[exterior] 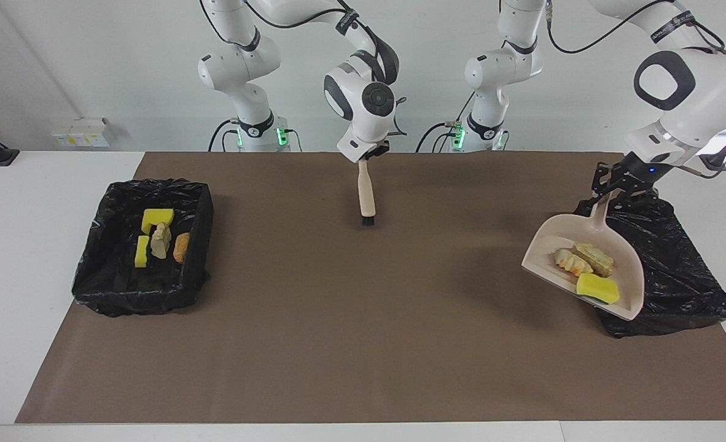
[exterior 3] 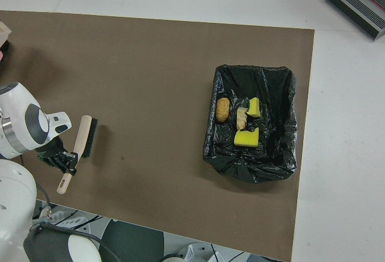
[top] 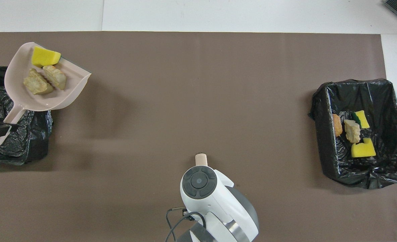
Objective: Sweep and dump trash in bin
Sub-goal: 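Carry the dustpan to the nearer bin and tip it with the left gripper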
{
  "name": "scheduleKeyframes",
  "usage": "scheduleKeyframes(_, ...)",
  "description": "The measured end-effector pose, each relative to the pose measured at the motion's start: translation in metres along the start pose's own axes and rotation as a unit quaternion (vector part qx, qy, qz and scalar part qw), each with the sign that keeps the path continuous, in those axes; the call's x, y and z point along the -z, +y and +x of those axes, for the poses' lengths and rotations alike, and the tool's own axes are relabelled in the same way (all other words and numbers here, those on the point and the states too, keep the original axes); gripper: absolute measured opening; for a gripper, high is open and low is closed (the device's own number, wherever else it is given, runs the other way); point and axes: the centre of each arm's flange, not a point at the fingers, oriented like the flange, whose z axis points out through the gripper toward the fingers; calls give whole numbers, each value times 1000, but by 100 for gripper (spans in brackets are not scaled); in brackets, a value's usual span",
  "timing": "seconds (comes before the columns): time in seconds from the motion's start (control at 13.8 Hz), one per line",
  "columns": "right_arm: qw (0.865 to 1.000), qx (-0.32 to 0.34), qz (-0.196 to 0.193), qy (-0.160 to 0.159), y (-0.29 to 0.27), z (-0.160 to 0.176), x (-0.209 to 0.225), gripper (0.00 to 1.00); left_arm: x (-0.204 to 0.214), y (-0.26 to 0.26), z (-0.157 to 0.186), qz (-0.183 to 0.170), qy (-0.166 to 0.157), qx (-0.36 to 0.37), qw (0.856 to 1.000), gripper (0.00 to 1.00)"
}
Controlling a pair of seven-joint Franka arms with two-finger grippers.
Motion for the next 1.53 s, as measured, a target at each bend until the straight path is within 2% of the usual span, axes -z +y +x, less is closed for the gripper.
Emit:
scheduleKeyframes(0.22, 1000, -2, 10, 13, 0, 2, -1, 26, 26, -54, -48, 17, -54, 18, 998, 32)
scheduleKeyframes(0.44, 1000, -4, 15, 11, -1, 2, -1, 26, 42, -85, -81, 57, -113, -22, 992, 32)
scheduleKeyframes(0.65, 1000, -4, 16, 10, -1, 2, -1, 26, 55, -116, -125, 72, -153, -87, 982, 32)
scheduleKeyframes(0.8, 1000, -4, 16, 10, -1, 2, -1, 26, 61, -128, -142, 82, -181, -117, 973, 32)
scheduleKeyframes(1.16, 1000, -5, 16, 10, -1, 2, -2, 26, 64, -132, -137, 112, -245, -180, 946, 32)
scheduleKeyframes(1.53, 1000, -4, 20, 21, -2, 3, -20, 26, 58, -128, -96, 159, -310, -267, 898, 32)
